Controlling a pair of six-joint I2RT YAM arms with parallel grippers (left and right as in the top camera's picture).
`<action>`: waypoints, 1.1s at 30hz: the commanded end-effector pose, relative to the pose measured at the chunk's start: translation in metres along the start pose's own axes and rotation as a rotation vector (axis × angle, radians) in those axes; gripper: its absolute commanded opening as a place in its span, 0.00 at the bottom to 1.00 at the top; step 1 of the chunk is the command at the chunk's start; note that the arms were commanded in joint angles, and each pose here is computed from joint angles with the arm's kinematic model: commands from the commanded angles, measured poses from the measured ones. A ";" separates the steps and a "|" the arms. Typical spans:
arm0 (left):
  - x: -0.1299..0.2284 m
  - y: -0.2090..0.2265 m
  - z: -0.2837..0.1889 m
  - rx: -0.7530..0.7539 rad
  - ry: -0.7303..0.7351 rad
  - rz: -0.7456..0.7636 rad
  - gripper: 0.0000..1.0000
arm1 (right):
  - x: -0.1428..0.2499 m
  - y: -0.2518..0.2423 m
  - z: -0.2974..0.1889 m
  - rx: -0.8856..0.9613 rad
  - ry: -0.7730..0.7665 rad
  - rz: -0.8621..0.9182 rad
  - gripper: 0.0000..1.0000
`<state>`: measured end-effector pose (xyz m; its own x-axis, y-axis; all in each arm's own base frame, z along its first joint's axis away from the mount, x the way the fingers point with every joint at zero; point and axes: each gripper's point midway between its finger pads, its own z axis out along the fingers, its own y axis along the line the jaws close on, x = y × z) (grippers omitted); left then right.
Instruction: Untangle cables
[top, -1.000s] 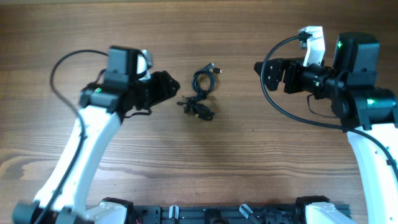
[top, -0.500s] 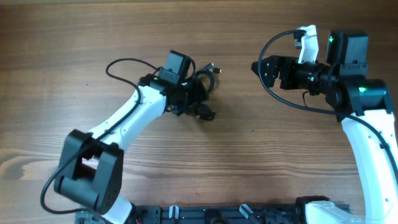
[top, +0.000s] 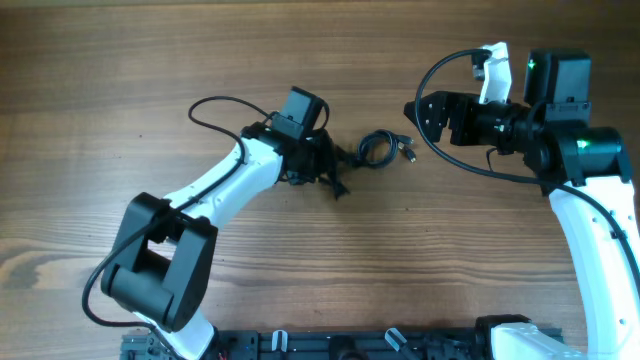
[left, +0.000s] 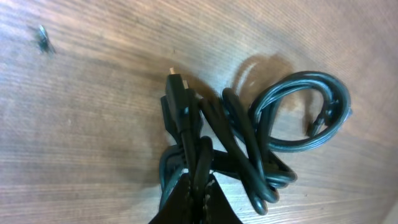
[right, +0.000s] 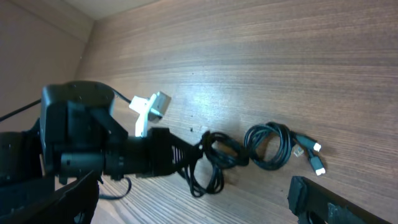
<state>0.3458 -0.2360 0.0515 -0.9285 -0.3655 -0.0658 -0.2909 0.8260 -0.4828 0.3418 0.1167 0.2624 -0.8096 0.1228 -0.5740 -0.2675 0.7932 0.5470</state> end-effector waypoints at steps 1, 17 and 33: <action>-0.020 -0.025 -0.034 0.231 0.040 0.087 0.04 | -0.003 0.007 0.001 -0.019 0.002 -0.011 1.00; -0.043 -0.037 -0.126 0.760 0.258 0.039 0.04 | 0.044 0.099 0.087 -0.251 0.193 -0.192 0.54; -0.055 -0.030 -0.116 0.663 0.273 -0.217 0.04 | 0.076 0.109 0.151 -0.213 0.288 -0.094 0.34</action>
<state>0.3792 -0.1918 0.1552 -0.9066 -0.3059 0.2908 -0.3816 0.3001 -0.8742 0.3223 0.2980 0.1951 -0.8760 -0.1515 -0.4579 -0.4457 0.6170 0.6486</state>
